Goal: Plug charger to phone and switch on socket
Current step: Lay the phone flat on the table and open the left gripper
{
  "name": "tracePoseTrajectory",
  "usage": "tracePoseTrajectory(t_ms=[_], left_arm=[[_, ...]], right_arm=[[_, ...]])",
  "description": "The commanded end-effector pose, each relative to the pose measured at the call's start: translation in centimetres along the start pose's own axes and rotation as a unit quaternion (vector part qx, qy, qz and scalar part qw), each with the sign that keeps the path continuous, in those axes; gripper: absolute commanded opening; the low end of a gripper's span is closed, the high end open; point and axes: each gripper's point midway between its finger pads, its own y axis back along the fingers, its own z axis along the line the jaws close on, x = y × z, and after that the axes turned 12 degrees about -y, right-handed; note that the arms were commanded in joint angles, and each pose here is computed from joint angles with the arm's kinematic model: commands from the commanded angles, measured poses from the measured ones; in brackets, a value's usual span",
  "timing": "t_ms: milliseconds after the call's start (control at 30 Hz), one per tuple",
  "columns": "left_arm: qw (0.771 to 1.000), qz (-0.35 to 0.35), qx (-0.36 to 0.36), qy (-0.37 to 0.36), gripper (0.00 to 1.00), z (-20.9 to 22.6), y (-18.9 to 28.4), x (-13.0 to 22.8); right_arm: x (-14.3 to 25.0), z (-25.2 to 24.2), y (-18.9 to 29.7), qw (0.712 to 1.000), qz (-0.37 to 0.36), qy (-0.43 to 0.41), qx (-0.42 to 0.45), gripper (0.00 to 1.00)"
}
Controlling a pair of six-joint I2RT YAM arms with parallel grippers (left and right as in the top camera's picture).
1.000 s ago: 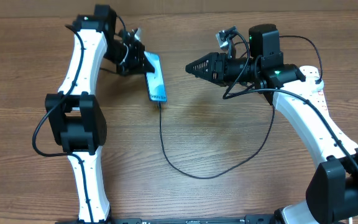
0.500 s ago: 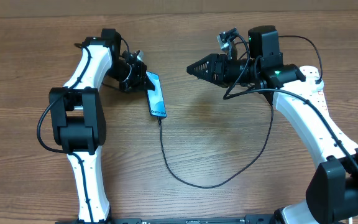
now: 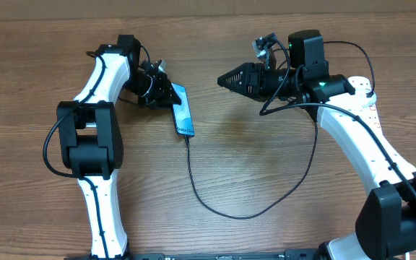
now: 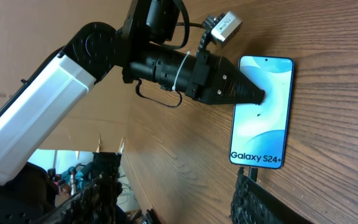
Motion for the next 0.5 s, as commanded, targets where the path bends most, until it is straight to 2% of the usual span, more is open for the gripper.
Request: tracePoseTrajectory(t_ms=[0,200,467], left_arm=[[1.000,-0.002,-0.002,0.000,0.31,0.16,0.28,0.04],[1.000,0.000,-0.018,0.000,0.38,0.71,0.29,0.10],[1.000,0.000,-0.028,0.000,0.37,1.03,0.31,0.10]], right_arm=[[-0.46,1.05,0.61,1.000,-0.012,0.017,-0.004,0.61],[-0.45,1.05,0.61,1.000,-0.011,0.016,-0.004,0.62],[-0.42,1.01,0.61,1.000,-0.011,0.016,-0.004,0.61]])
